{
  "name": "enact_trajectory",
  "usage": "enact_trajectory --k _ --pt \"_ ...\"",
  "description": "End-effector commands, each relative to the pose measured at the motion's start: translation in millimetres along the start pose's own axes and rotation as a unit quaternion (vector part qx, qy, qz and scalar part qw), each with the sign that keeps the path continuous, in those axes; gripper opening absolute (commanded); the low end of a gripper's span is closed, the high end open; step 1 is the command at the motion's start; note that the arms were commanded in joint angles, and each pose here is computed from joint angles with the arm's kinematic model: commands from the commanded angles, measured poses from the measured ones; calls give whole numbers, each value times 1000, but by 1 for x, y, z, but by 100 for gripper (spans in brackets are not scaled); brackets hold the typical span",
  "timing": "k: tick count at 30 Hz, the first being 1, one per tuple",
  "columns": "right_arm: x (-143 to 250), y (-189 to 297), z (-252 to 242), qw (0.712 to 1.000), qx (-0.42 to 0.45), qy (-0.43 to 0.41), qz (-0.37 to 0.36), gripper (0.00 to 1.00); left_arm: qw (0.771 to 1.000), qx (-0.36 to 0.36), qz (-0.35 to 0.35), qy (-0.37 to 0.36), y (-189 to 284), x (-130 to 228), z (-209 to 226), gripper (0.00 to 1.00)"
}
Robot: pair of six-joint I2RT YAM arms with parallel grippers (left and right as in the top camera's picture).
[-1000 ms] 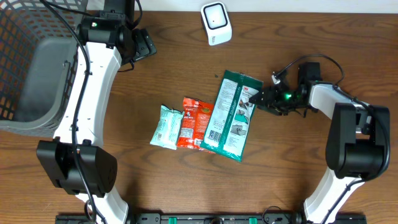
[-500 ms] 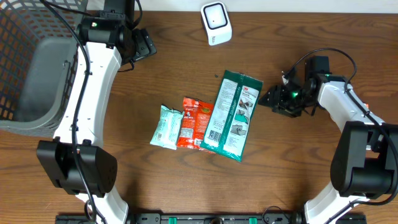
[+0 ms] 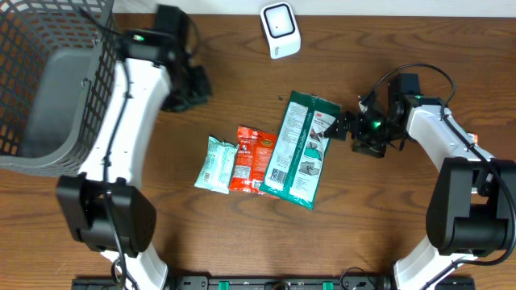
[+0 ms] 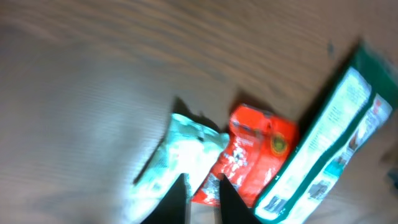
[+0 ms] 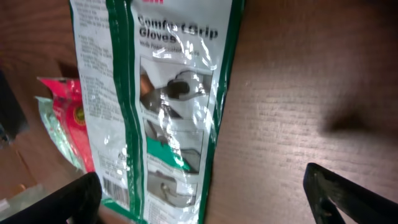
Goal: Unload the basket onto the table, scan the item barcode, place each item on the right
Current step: 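Bring the left gripper to the gloves pack's left edge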
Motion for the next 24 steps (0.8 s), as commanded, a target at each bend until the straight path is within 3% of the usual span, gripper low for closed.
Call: enact_trajectory --k 1,8,13,19,24 --pt "2 5 6 1000 5 12 -1 96 995 27 40 -83 -32 31 -34 8" --pt "7 2 -5 1000 29 4 4 95 982 54 16 -180 -87 66 -92 8" --pt "7 2 -4 999 30 25 6 95 974 17 -38 -222 -107 74 -122 8" --pt "9 0 -2 999 30 30 8 95 964 -31 -63 -256 -129 82 -135 8" --pt "10 -3 3 999 29 39 9 95 965 -101 -102 -221 -137 67 -118 8"
Point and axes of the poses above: each gripper's point midway between its finger pads, its own y axis back along the fingers, its own z axis along the line the jaws close on, x = y × z, the point moved 2 cm from there along y, back along the fingers, and after that the axes turned 4 degrees about -y, right-handed, at the moved point
